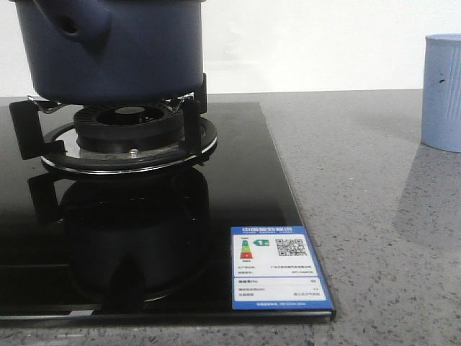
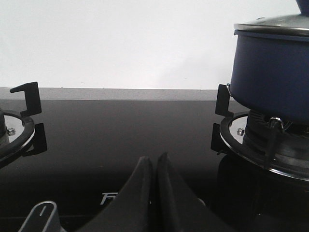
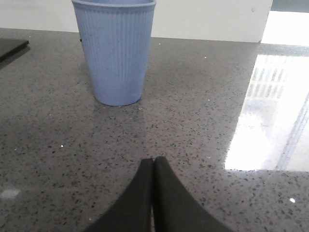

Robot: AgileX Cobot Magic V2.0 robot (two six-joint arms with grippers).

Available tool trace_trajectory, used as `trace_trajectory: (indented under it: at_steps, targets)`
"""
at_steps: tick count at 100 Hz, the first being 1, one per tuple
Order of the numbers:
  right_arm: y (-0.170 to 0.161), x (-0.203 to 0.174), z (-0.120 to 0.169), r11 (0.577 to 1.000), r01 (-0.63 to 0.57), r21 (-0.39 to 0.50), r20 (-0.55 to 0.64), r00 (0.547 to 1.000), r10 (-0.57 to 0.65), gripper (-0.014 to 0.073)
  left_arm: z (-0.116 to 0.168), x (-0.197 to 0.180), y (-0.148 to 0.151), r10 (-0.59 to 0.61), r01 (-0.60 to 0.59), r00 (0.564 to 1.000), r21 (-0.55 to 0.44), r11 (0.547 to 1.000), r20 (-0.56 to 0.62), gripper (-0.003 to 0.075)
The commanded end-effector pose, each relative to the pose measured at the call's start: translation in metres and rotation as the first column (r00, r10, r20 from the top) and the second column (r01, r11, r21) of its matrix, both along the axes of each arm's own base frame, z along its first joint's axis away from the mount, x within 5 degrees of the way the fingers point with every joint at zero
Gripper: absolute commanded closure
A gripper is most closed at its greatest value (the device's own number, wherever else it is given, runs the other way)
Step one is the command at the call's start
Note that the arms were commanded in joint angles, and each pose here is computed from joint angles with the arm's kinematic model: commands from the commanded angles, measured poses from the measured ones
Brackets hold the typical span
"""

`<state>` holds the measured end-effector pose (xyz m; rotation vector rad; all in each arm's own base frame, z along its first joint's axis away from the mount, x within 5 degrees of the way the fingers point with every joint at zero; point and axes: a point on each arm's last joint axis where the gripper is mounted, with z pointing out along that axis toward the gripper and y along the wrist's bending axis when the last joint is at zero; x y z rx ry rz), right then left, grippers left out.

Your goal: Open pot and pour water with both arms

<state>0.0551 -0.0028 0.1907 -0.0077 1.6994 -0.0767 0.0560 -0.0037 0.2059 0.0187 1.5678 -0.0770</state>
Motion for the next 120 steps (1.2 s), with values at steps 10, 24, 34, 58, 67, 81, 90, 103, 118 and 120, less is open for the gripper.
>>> trace_trajectory:
  at_steps: [10, 24, 34, 58, 67, 81, 90, 103, 118, 120]
  targets:
    - [0.0001, 0.0, 0.0018, 1.0, -0.003, -0.02, 0.072, 0.997, 0.004, 0.0657, 0.0036, -0.0017, 0.0009, 0.011, -0.01, 0.996, -0.015, 1.0, 0.088, 0.0736]
    - [0.0001, 0.0, 0.0018, 1.0, -0.003, -0.02, 0.072, 0.997, 0.004, 0.0657, 0.0036, -0.0017, 0.0009, 0.011, -0.01, 0.996, -0.015, 1.0, 0.088, 0.0736]
    - [0.0001, 0.0, 0.0018, 1.0, -0.003, -0.02, 0.072, 0.997, 0.004, 0.0657, 0.0036, -0.0017, 0.0009, 0.011, -0.01, 0.996, -0.015, 1.0, 0.088, 0.0736]
    - [0.0001, 0.0, 0.0018, 1.0, -0.003, -0.02, 0.072, 0.997, 0.004, 0.0657, 0.0036, -0.0017, 0.0009, 0.011, -0.01, 0.996, -0.015, 1.0, 0.088, 0.0736]
    - [0.0002, 0.0, 0.0027, 1.0, -0.003, -0.02, 0.082, 0.997, 0.005, 0.0657, 0.0036, -0.0017, 0.0009, 0.011, -0.01, 0.996, -0.015, 1.0, 0.088, 0.0736]
    - [0.0002, 0.0001, 0.0037, 1.0, -0.003, -0.021, 0.093, 0.996, 0.005, 0.0657, 0.0036, -0.0017, 0.0009, 0.011, -0.01, 0.996, -0.015, 1.0, 0.088, 0.0736]
    - [0.0002, 0.0001, 0.0044, 1.0, -0.004, -0.021, 0.101, 0.995, 0.006, 0.0657, 0.0036, -0.0017, 0.0009, 0.011, -0.01, 0.996, -0.015, 1.0, 0.088, 0.0736]
    - [0.0003, 0.0001, 0.0078, 1.0, -0.004, -0.023, 0.137, 0.99, 0.007, 0.0657, 0.0036, -0.0017, 0.0009, 0.011, -0.01, 0.996, -0.015, 1.0, 0.088, 0.0736]
    - [0.0003, 0.0001, 0.0081, 1.0, -0.004, -0.023, 0.141, 0.99, 0.007, 0.0657, 0.0036, -0.0017, 0.0009, 0.011, -0.01, 0.996, -0.015, 1.0, 0.088, 0.0736]
    - [0.0003, 0.0001, 0.0081, 1.0, -0.004, -0.023, 0.141, 0.99, 0.007, 0.0657, 0.0036, -0.0017, 0.0009, 0.011, -0.01, 0.996, -0.015, 1.0, 0.088, 0.0736]
